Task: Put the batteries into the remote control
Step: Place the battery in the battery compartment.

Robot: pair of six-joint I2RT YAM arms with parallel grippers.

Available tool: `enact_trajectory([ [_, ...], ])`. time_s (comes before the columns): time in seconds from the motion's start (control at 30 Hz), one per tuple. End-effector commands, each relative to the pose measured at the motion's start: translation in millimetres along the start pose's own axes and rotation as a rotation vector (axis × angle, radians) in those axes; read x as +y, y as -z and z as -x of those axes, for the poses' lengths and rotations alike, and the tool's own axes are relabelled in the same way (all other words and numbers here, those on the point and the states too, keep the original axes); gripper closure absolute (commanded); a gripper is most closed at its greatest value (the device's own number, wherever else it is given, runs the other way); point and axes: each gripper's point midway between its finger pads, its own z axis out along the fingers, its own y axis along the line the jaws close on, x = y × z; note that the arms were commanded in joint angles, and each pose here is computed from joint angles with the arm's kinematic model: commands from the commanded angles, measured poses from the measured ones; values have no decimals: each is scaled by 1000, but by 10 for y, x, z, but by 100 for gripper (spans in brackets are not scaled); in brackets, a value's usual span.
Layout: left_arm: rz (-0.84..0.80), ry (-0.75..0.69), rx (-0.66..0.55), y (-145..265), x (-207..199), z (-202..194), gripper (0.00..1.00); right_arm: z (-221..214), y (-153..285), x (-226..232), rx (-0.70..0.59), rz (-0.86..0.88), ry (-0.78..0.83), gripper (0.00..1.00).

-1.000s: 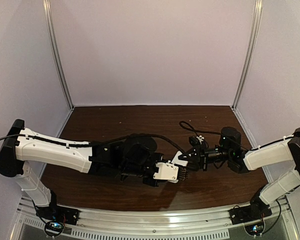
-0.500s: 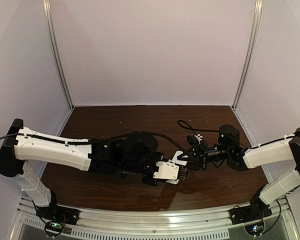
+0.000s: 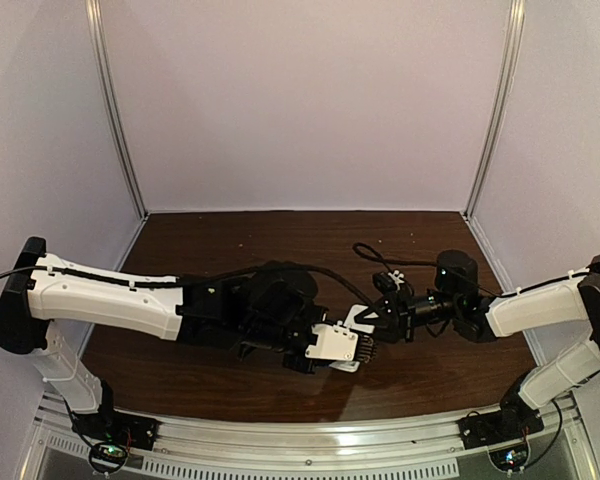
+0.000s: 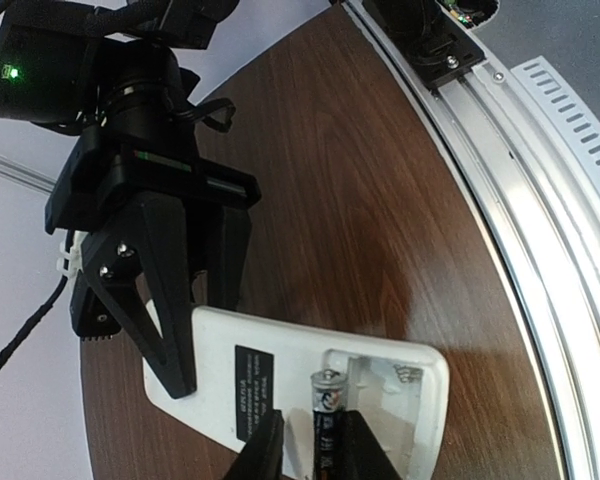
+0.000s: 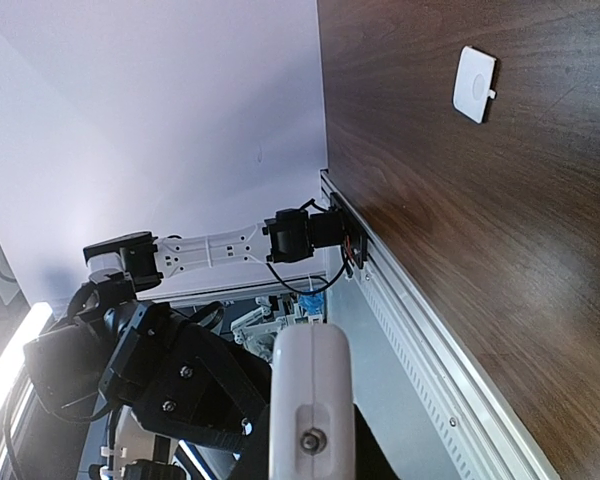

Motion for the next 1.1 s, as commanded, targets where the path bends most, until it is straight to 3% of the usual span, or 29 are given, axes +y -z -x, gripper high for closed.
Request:
enact_trajectory([
  [0.0, 12, 7, -55, 39, 121, 175, 82, -57, -18, 132, 37, 25, 53, 100],
  [0.2, -13, 6, -77, 82, 88, 224, 86, -48, -11, 122, 36, 25, 51, 100],
  [0.47, -37, 21, -105, 70, 40, 261, 99, -38, -4, 173, 34, 49, 51, 100],
  [1.07, -36, 56, -191, 252, -26, 279, 100, -135, 51, 360, 62, 158, 37, 100],
])
